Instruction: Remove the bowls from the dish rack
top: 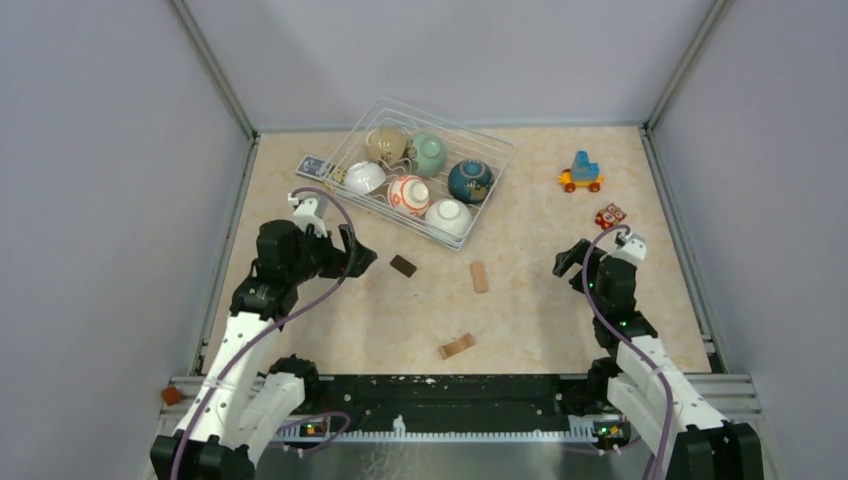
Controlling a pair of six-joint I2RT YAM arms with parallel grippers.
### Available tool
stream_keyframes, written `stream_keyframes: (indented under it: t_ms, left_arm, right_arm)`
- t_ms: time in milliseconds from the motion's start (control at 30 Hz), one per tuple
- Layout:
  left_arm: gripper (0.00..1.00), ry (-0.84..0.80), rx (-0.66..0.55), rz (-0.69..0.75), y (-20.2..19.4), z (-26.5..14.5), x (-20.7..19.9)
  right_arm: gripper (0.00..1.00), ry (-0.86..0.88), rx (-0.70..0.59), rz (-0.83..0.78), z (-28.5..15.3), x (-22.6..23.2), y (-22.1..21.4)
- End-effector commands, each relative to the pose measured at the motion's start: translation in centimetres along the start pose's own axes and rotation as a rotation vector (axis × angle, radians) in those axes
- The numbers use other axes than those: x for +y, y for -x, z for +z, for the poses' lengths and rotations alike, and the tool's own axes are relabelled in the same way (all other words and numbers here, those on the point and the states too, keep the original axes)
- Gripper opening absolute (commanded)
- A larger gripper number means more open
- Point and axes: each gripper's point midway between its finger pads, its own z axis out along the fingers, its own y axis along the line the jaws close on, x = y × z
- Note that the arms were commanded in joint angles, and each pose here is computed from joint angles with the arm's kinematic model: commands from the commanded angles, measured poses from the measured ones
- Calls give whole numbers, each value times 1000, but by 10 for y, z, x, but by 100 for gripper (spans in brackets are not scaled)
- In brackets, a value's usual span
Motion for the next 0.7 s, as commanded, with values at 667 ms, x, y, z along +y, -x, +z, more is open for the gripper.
stream_keyframes:
  t_ms: [667]
  left_arm:
    - [99,-2,-8,-131,15,24,0]
  right_arm:
    - [92,63,-45,19,-1,13,9]
